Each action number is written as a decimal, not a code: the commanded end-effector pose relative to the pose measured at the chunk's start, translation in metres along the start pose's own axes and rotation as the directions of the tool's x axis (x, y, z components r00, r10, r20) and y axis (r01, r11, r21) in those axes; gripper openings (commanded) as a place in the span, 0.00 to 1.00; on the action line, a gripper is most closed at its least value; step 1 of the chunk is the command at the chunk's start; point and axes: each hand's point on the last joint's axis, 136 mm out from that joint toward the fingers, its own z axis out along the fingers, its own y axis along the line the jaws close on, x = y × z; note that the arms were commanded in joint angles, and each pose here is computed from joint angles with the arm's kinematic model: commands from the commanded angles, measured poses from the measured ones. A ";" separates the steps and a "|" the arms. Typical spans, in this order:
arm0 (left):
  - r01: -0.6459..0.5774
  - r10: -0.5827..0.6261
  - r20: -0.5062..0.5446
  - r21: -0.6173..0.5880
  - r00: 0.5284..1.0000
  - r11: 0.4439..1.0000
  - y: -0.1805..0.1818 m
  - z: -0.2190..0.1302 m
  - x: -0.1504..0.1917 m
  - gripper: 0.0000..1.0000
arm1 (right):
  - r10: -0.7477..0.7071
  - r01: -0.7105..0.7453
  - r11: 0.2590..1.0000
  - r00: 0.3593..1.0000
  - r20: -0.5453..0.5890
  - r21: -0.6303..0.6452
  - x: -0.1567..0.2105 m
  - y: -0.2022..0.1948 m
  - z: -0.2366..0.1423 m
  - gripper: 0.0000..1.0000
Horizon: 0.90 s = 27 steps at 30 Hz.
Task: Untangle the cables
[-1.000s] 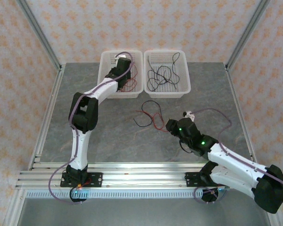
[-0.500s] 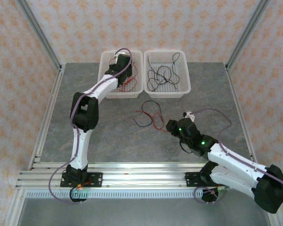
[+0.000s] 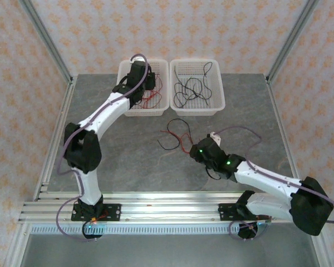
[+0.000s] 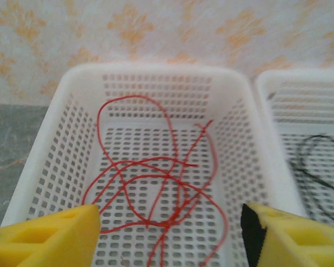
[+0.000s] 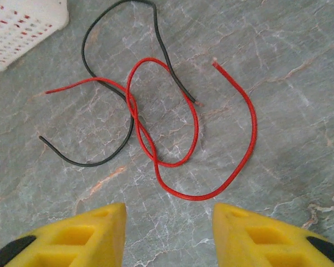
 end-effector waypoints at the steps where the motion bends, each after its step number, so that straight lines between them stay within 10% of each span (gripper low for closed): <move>1: -0.045 0.049 -0.040 0.103 0.998 0.994 -0.029 -0.030 0.019 0.62 | 0.018 -0.018 0.999 1.000 0.019 0.032 -0.007 0.004 -0.001 0.43; 10: -0.149 0.264 -0.206 0.448 0.942 0.882 -0.111 -0.093 0.110 0.50 | 0.015 -0.023 0.993 0.997 0.070 0.112 -0.026 -0.003 -0.012 0.43; 27: -0.403 0.600 -0.393 0.477 0.697 0.781 -0.137 -0.061 0.260 0.46 | 0.037 -0.048 0.994 0.993 0.110 0.100 -0.049 -0.020 -0.046 0.43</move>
